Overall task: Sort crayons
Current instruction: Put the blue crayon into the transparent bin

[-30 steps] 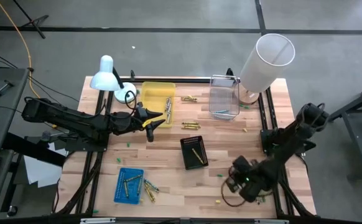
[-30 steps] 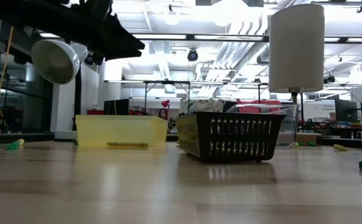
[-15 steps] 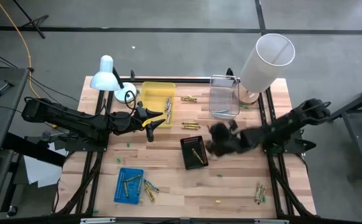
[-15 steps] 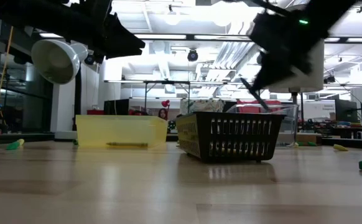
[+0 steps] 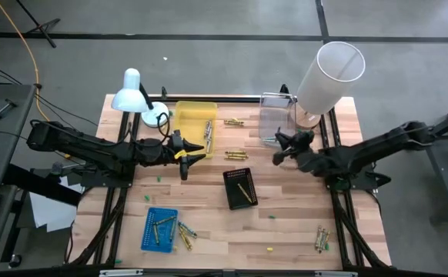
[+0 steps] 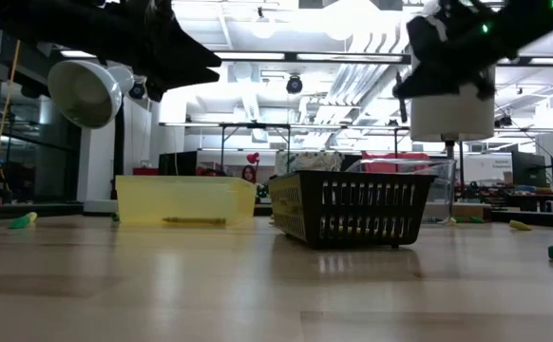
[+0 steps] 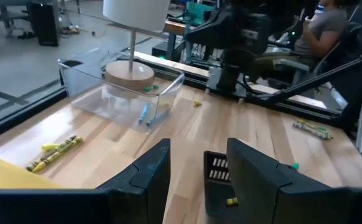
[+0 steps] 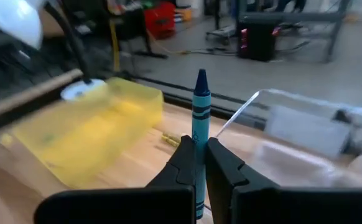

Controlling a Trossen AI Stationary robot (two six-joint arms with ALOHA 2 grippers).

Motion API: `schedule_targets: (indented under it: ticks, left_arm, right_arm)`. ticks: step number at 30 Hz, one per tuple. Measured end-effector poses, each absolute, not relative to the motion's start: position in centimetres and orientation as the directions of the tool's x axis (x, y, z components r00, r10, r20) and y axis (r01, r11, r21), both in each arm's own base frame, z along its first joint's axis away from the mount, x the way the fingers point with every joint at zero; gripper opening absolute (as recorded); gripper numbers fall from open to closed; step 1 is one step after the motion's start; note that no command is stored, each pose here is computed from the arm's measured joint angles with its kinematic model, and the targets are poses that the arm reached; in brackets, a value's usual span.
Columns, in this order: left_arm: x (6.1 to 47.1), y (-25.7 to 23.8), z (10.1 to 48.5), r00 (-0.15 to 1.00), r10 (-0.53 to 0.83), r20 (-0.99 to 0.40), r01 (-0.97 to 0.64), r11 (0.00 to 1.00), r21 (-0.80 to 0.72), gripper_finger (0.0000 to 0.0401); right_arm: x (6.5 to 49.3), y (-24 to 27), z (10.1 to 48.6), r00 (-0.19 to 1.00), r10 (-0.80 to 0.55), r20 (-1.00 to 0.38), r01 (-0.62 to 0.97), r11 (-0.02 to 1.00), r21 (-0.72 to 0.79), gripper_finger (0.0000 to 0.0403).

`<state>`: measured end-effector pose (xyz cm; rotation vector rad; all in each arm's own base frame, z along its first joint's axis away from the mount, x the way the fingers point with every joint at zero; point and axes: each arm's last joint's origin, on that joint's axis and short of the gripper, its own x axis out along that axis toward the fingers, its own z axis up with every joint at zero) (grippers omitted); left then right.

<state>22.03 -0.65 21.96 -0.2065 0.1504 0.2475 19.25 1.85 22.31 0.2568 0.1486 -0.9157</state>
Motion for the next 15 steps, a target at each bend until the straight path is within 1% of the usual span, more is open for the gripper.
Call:
schedule_targets:
  ticks: [3, 5, 10, 13, 15]
  left_arm:
    - [22.1, -0.6, 22.1, 0.961, 0.227, -0.157, -0.255, 0.948, -0.191, 0.0147]
    - [22.1, -0.6, 22.3, 0.964, 0.228, -0.137, -0.252, 0.948, -0.197, 0.0147]
    - [22.2, -0.6, 22.9, 0.971, 0.228, -0.073, -0.238, 0.954, -0.182, 0.0147]
    - [22.2, -0.6, 22.9, 0.971, 0.23, -0.067, -0.238, 0.961, -0.144, 0.0147]
    - [22.2, -0.5, 22.8, 0.966, 0.249, -0.075, -0.256, 0.96, -0.116, 0.0147]
  right_arm:
    - [18.4, 0.7, 21.7, 0.682, -0.71, -0.176, 0.728, 0.634, 0.26, 0.0]
    - [18.1, -0.1, 21.4, 0.69, -0.708, -0.149, 0.718, 0.644, 0.265, 0.0]
    - [18.0, -2.2, 20.7, 0.59, -0.79, -0.167, 0.804, 0.556, 0.209, 0.0]
    - [18.3, -3.4, 20.1, 0.532, -0.826, -0.188, 0.845, 0.503, 0.182, 0.0]
    - [18.5, -4.1, 19.5, 0.508, -0.834, -0.216, 0.861, 0.485, 0.153, 0.0]
